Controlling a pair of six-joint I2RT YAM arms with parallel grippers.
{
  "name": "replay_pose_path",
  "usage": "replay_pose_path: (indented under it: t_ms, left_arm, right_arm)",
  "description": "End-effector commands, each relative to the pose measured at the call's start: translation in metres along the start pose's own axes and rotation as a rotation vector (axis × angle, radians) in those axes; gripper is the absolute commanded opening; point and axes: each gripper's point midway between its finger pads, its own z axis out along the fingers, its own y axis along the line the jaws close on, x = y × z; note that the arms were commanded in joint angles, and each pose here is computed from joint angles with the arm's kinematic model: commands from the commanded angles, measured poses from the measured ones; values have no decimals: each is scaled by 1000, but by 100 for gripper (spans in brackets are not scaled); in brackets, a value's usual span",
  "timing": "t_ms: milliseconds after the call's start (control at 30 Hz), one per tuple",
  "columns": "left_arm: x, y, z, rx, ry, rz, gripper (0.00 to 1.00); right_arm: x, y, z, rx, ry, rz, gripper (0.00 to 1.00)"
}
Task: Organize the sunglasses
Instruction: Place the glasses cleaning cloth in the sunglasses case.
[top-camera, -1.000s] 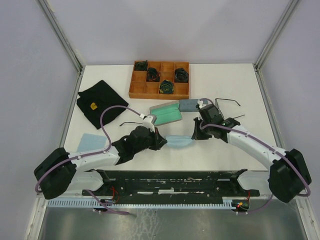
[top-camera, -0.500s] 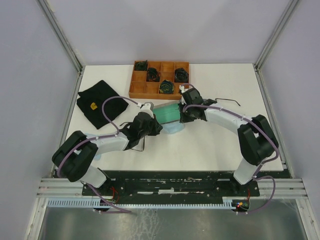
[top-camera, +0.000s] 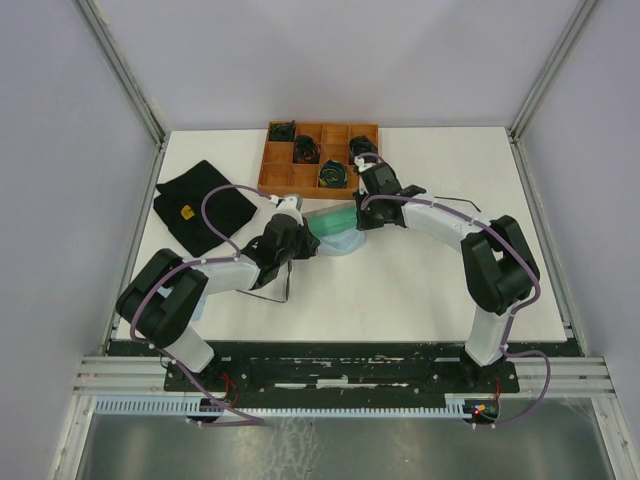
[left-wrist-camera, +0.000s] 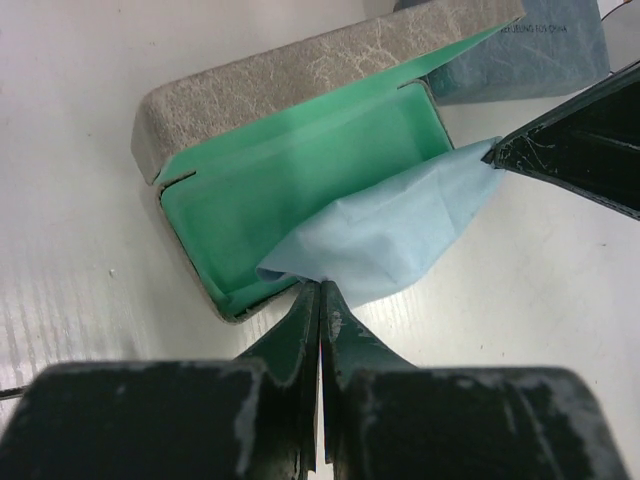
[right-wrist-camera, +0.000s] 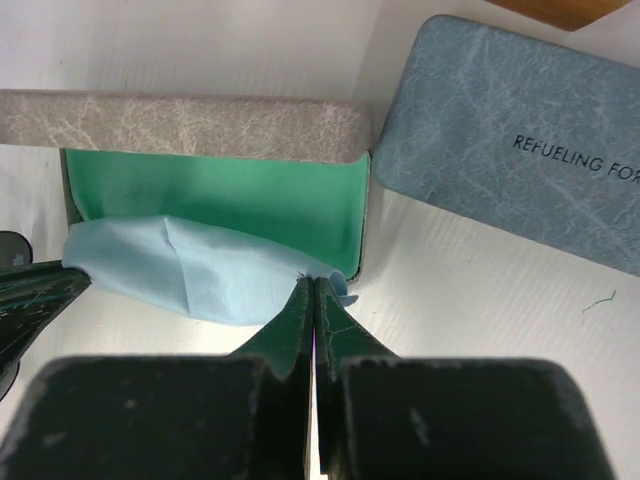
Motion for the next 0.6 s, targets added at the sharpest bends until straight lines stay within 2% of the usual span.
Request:
replay_pose_path:
  t_ms: [0,567]
  left_arm:
    - [-36,-15,-1,53,-114,49,3]
    - [-48,13,18,13,-104,67,3]
  right_arm:
    - [-32,3,-3,-8,-90,-5,0]
    - [-47,3,18,-31,-111,23,0]
